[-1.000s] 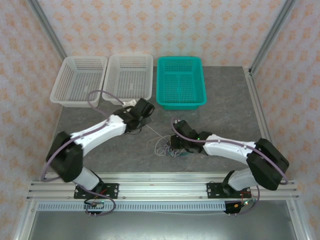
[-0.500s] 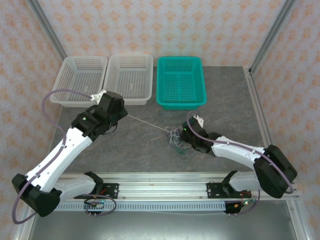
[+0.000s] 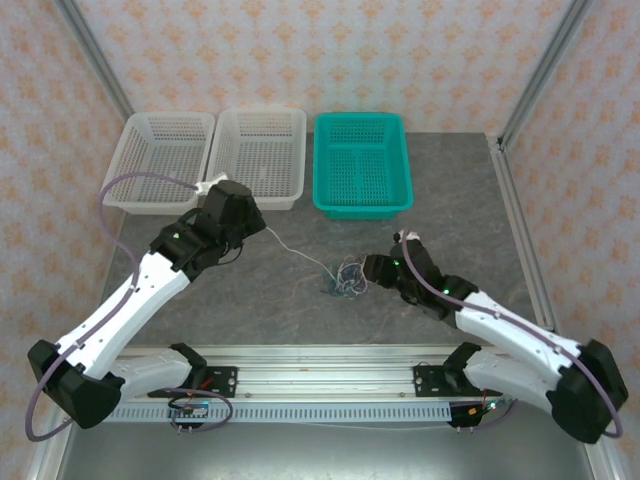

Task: Untangle the cables

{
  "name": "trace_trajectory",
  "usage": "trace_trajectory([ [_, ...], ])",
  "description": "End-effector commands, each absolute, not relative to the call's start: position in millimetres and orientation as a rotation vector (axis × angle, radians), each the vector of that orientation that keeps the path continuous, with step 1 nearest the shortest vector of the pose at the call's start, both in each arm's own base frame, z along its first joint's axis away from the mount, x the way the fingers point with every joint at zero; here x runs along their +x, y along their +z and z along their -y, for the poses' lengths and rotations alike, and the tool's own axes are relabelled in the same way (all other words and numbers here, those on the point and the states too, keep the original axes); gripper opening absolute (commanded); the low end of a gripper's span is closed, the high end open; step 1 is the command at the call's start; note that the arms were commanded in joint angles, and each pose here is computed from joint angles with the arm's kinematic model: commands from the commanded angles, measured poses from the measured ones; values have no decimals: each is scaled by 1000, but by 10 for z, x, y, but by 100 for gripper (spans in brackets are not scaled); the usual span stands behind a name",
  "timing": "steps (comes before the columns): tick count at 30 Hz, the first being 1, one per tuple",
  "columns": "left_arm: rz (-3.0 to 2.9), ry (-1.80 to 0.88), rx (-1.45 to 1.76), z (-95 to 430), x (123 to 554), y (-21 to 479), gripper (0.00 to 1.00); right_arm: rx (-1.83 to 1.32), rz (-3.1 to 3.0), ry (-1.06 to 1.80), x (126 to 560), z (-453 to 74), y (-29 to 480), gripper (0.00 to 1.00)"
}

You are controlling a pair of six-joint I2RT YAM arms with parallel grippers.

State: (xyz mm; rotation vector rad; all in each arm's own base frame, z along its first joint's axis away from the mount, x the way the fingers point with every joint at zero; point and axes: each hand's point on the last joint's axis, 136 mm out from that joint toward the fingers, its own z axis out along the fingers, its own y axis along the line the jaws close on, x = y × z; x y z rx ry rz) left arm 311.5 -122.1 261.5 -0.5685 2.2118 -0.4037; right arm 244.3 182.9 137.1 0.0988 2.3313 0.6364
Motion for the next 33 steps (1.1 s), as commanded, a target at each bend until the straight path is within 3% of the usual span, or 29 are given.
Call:
trace_trajectory([
  [1, -2195, -380, -528, 1233, 3131, 2639, 0, -175, -2211, 780, 2332, -2152, 1821, 65],
  [6, -2194, -392, -510, 1290, 3147, 2648, 0, -413, -2171, 718, 2360, -2522, 2005, 74],
  [13, -2184, -373, -524, 1216, 3082, 2672, 0, -392, -2452, 610, 2495, -2727, 1175, 75],
  [19, -2164, -337, -546, 1114, 3036, 2694, 0, -117, -2608, 332, 2618, -2413, 599, 77],
  [22, -2141, -265, -598, 956, 2986, 2723, 0, 9, -2646, 266, 2606, -2261, 421, 67],
  [26, -2082, -116, -694, 601, 2839, 2791, 0, 202, -2652, 263, 2594, -2008, 241, 45],
  [29, -2034, -13, -786, 254, 2710, 2818, 0, 323, -2649, 224, 2598, -1738, 182, 44],
  [33, -1983, 68, -892, -188, 2575, 2873, 0, 489, -2598, 134, 2602, -1321, 197, 52],
])
